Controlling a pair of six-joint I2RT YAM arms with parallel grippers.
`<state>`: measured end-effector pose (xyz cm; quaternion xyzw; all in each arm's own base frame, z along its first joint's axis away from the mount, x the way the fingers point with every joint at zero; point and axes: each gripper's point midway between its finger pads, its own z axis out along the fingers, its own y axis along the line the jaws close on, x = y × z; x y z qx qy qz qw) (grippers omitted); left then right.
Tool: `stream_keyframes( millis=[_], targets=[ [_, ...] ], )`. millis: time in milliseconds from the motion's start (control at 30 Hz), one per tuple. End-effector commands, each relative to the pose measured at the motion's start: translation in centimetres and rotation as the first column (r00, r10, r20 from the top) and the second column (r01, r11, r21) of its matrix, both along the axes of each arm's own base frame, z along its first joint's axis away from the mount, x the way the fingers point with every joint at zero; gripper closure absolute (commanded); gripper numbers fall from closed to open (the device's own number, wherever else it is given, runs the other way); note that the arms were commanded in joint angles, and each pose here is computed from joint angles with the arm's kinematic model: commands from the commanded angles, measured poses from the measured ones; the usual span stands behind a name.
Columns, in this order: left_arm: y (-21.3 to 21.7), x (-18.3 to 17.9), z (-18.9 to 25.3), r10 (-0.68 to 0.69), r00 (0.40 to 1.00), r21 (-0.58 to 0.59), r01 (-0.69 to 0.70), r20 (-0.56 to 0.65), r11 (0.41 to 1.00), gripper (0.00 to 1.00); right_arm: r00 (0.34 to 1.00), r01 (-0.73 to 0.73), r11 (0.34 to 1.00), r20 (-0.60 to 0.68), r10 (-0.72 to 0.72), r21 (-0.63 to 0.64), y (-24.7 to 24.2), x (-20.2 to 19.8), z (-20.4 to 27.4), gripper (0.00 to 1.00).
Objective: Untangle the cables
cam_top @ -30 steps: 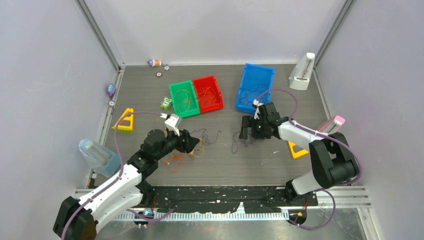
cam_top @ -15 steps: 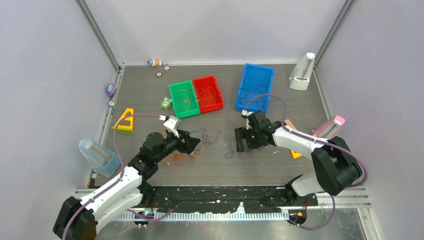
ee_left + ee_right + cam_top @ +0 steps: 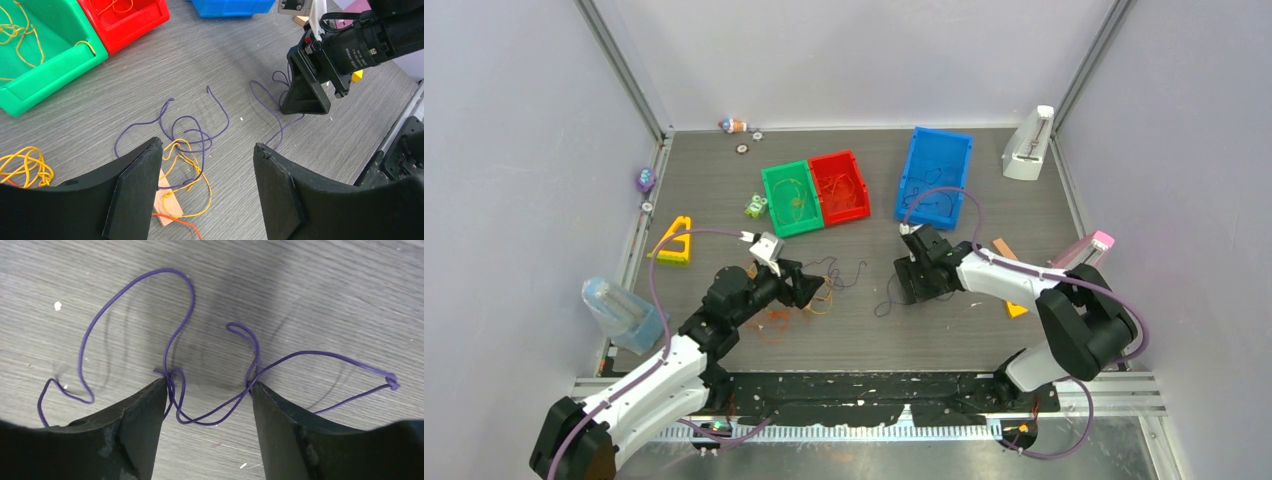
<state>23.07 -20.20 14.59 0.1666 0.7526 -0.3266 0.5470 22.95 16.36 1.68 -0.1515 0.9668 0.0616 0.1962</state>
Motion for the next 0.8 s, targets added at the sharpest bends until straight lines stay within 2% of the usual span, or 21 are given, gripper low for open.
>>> stream_keyframes(
  millis=[0,33,100,133,200,267,533,767],
  targets=[
    [0.0,0.5,1.5,0.014,0.998,-0.023,-0.012,0.064,1.0,0.32,0.999,0.036,0.996,0.014,-0.035,-0.076,-0.9,0.7,-0.7,0.39],
    [0.1,0.5,1.5,0.016,0.998,-0.024,-0.015,0.066,1.0,0.32,0.999,0.039,0.996,0.02,-0.037,-0.076,-0.9,0.9,-0.5,0.53],
    [0.1,0.5,1.6,0.018,0.998,-0.025,-0.016,0.068,1.0,0.32,0.999,0.039,0.997,0.041,-0.036,-0.065,-0.6,1.4,-0.1,0.67],
    [0.1,0.5,1.6,0.019,0.997,-0.026,-0.018,0.069,1.0,0.31,0.998,0.033,0.998,0.054,-0.031,-0.048,-0.3,1.6,0.2,0.71],
    [0.2,0.5,1.6,0.024,0.997,-0.027,-0.022,0.071,0.999,0.32,0.995,0.022,1.0,0.094,-0.02,-0.014,0.4,2.4,1.6,0.86],
    [0.3,0.5,1.7,0.026,0.997,-0.029,-0.024,0.075,0.999,0.32,0.99,0.018,1.0,0.139,-0.019,0.011,0.9,3.3,3.1,0.93],
    [0.3,0.6,1.6,0.031,0.997,-0.03,-0.029,0.075,0.999,0.33,0.929,0.014,0.989,0.364,-0.066,0.145,2.3,7.1,12.3,0.95],
    [0.2,0.5,1.7,0.022,0.997,-0.032,-0.02,0.074,0.999,0.34,0.857,0.034,0.971,0.492,-0.15,0.237,1.4,10.6,20.6,0.95]
  ],
)
